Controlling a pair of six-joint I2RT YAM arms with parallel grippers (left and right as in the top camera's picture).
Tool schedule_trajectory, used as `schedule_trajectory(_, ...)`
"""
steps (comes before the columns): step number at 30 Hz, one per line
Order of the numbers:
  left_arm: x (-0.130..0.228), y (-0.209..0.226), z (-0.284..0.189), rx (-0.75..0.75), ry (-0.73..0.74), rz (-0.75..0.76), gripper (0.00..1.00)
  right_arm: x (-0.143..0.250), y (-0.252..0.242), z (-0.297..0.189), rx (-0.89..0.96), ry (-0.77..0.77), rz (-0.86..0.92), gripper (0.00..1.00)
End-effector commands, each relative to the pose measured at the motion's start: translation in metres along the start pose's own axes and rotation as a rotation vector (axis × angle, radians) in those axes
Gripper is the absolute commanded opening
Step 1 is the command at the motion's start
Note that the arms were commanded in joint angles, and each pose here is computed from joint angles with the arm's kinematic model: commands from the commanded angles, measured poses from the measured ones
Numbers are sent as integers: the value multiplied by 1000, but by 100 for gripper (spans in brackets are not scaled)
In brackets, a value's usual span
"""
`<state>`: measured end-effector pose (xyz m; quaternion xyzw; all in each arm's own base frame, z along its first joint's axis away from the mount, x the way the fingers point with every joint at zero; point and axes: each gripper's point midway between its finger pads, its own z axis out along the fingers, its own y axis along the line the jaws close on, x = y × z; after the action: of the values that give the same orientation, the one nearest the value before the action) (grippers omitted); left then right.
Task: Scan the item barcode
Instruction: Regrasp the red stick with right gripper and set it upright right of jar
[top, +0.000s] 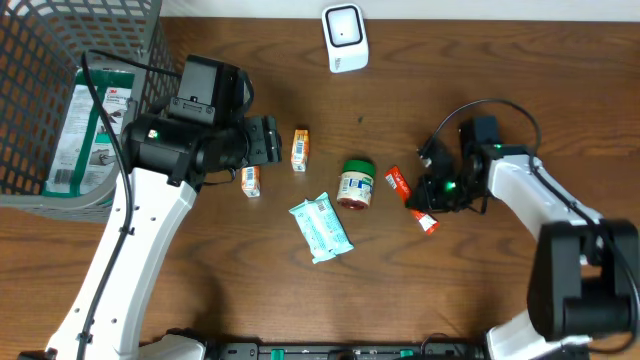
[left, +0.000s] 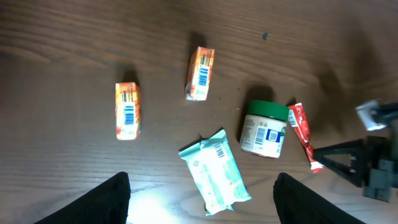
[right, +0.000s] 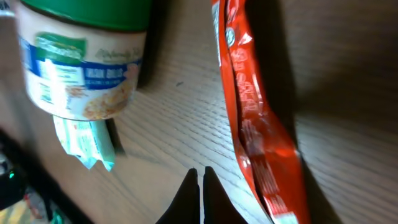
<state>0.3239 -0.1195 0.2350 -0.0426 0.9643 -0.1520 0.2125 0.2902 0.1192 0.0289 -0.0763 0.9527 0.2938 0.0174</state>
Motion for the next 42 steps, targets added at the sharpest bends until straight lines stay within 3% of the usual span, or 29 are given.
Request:
schedule_trajectory(1, 0, 2, 1, -14, 2, 9, 74, 8, -5, 16, -48, 46, 1, 1)
schedule_trajectory(13, 0, 2, 1, -15, 2, 9, 74, 4, -44, 35, -44, 45, 83, 1)
schedule_trajectory(19, 0, 2, 1, -15, 2, 9, 74, -8, -17, 20, -234, -1, 75, 1)
schedule_trajectory(26, 0, 2, 1, -15, 2, 9, 74, -16, 3, -10, -302, -12, 20, 1)
schedule_trajectory(42, 0, 2, 1, -15, 3, 16, 74, -15, -56, -2, -32, -20, 43, 1)
